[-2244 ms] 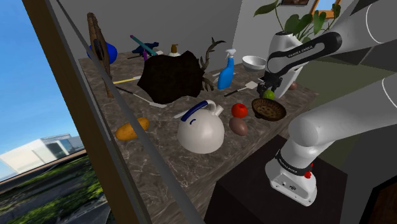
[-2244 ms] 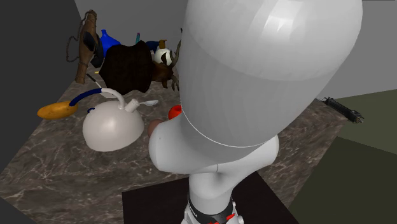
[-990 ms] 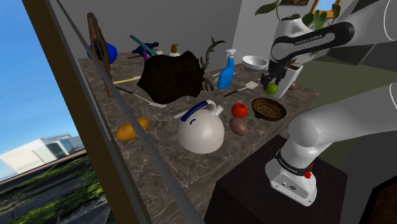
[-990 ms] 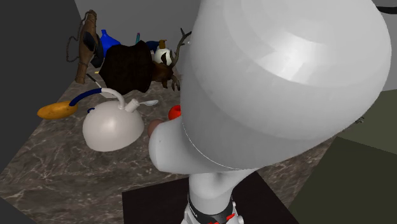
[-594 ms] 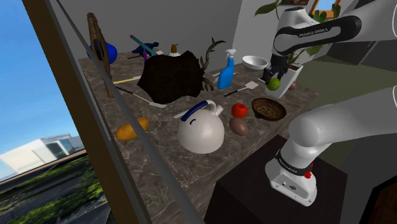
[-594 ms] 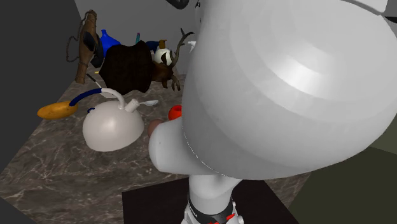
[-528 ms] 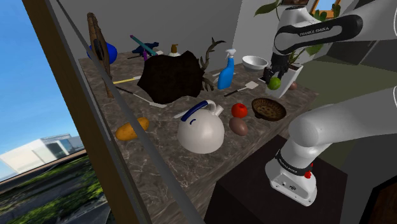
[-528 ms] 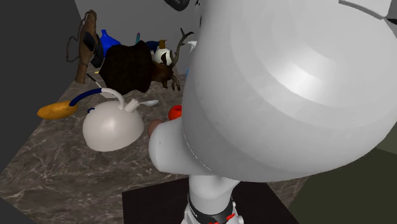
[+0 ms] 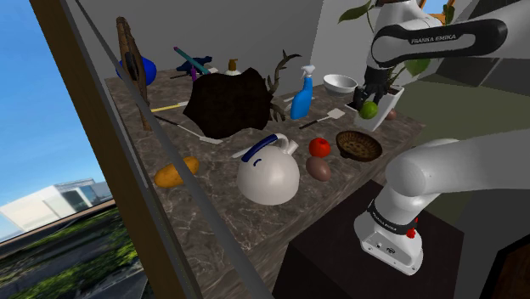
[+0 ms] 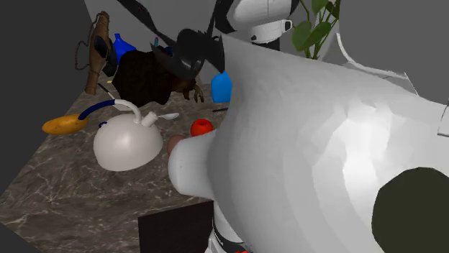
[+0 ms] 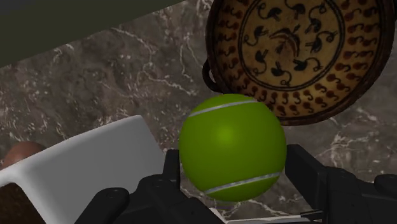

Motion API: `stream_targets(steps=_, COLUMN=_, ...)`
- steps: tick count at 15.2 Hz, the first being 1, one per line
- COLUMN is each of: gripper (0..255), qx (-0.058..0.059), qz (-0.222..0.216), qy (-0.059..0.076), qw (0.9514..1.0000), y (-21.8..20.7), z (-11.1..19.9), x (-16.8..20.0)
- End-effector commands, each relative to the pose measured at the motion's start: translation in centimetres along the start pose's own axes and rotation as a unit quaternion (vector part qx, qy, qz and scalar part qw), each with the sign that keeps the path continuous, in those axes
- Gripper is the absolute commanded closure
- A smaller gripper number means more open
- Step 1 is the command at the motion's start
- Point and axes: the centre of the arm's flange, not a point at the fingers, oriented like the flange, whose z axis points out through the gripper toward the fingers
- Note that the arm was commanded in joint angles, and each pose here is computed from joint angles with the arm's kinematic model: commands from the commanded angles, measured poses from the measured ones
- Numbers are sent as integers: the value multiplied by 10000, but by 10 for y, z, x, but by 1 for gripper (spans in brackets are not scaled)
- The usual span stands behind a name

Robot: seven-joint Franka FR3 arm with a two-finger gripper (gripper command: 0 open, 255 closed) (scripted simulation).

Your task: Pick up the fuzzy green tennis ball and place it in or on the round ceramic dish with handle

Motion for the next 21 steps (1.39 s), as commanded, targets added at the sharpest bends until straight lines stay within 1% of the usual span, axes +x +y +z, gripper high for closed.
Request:
stream_targets(steps=1, gripper=255, qx=-6, qz=6, qy=0, qw=10000, y=-14, z=-6, x=-21)
stream_targets(steps=4, gripper=255, qx=-6, qz=6, qy=0, qw=10000, y=-39, z=-14, x=-52)
stream_targets(steps=5, gripper=255, qx=-6, qz=6, qy=0, qw=10000, y=-52, z=-18, x=-68)
stream_targets(steps=19, gripper=255, qx=-6, qz=6, qy=0, qw=10000, y=-67, z=55, x=-70)
stream_targets(steps=21, gripper=255, qx=-6, qz=6, qy=0, qw=10000, y=-67, z=58, x=-70)
